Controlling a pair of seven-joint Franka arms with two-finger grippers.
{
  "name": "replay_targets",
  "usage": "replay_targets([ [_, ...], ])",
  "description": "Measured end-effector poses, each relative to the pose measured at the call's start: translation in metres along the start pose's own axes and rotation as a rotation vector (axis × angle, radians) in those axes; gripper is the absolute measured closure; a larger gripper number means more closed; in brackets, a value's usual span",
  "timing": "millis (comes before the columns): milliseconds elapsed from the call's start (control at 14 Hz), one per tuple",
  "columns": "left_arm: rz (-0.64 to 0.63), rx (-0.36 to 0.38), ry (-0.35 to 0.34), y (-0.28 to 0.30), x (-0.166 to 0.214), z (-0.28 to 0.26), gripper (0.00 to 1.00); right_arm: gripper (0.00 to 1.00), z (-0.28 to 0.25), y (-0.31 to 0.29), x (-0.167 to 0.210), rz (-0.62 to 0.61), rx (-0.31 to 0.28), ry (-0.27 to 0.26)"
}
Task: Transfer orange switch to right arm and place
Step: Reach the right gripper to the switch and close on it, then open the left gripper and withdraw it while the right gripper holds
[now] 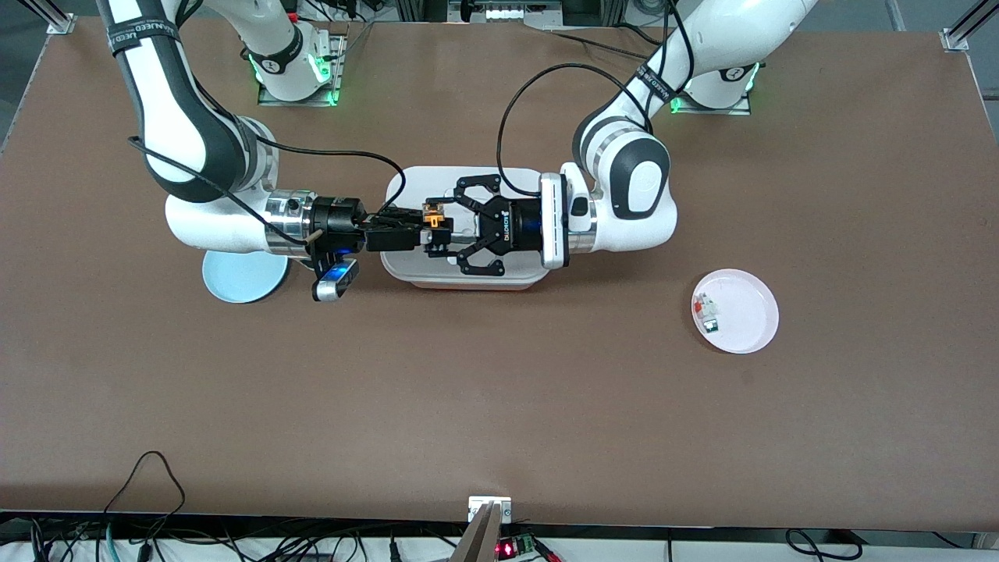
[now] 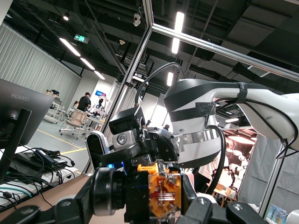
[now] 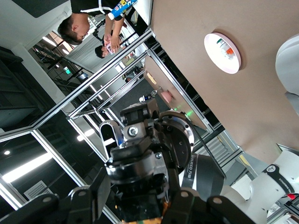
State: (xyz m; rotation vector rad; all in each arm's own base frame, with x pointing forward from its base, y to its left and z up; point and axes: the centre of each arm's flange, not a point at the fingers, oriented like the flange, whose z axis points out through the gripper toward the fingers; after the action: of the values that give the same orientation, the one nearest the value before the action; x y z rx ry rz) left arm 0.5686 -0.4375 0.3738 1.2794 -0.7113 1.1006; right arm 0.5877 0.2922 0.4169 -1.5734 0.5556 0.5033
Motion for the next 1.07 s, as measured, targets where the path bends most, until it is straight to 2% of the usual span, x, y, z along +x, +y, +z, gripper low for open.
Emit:
replay_targets([
  [71,-0.003,0.001,0.002,-0.0005,0.0013,-0.0001,0.28,0.59,0.0006,0.0006,0.0002,-0.009,-0.002,0.0],
  [429,-0.002,0.001,0.002,-0.0005,0.0011,-0.0001,0.28,0.6,0.0007,0.0007,0.0003,-0.016,-0.003,0.0],
  [714,0.001,0.001,0.001,0.0,0.0006,0.0005,0.0,0.6,0.0011,-0.0005,-0.0003,-0.017,0.0,-0.001],
  [1071,-0.004,0.018,0.003,-0.0076,0.0041,-0.0081,0.0,0.6,0.0011,-0.001,-0.0004,-0.018,0.0,-0.001],
])
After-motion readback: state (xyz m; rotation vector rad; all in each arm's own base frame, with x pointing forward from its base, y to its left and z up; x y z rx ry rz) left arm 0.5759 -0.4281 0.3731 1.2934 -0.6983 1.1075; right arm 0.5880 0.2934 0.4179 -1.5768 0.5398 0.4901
